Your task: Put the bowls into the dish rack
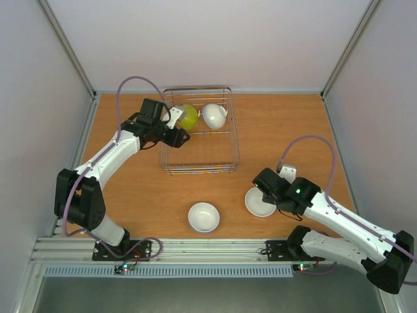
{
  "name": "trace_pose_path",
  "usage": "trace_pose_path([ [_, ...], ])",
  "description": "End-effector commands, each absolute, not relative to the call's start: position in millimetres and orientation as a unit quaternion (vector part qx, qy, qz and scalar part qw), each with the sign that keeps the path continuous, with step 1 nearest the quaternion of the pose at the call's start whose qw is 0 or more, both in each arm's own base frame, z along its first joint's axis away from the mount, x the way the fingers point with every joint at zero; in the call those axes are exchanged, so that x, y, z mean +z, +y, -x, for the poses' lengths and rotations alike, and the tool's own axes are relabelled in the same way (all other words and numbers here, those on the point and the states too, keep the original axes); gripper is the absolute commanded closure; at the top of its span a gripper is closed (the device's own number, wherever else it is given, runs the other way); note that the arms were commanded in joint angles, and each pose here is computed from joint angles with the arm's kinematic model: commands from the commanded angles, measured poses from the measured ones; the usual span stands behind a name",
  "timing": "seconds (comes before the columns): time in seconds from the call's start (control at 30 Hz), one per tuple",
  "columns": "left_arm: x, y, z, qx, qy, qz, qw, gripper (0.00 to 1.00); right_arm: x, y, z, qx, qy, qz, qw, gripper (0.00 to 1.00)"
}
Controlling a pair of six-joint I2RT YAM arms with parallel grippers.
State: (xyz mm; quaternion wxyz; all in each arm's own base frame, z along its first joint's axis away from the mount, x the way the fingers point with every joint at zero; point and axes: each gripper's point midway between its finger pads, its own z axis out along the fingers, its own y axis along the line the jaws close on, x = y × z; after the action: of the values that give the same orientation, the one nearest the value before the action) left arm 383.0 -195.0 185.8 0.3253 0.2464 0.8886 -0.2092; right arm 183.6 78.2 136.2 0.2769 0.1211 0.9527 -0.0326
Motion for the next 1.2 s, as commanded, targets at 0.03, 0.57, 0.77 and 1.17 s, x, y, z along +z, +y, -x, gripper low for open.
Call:
trace_pose_path([
  [0.03, 192, -211, -384, -0.219, 0.880, -0.265, 0.327, 0.38, 112, 56, -151, -0.018, 0.947, -0.219, 0.235, 0.48],
  [0.57, 185, -215, -383, -0.215, 0.883, -0.268, 0.319, 0.38, 51, 72, -145, -0.013, 0.958, -0.223, 0.181, 0.56],
  [0.77, 185, -215, -382, -0.213, 0.883, -0.270, 0.320, 0.38, 42, 76, -146, -0.017, 0.960, -0.219, 0.172, 0.72],
  [1.17, 188, -226, -376, -0.219, 0.878, -0.286, 0.316, 0.38, 89, 58, -153, -0.030, 0.951, -0.205, 0.229, 0.98],
])
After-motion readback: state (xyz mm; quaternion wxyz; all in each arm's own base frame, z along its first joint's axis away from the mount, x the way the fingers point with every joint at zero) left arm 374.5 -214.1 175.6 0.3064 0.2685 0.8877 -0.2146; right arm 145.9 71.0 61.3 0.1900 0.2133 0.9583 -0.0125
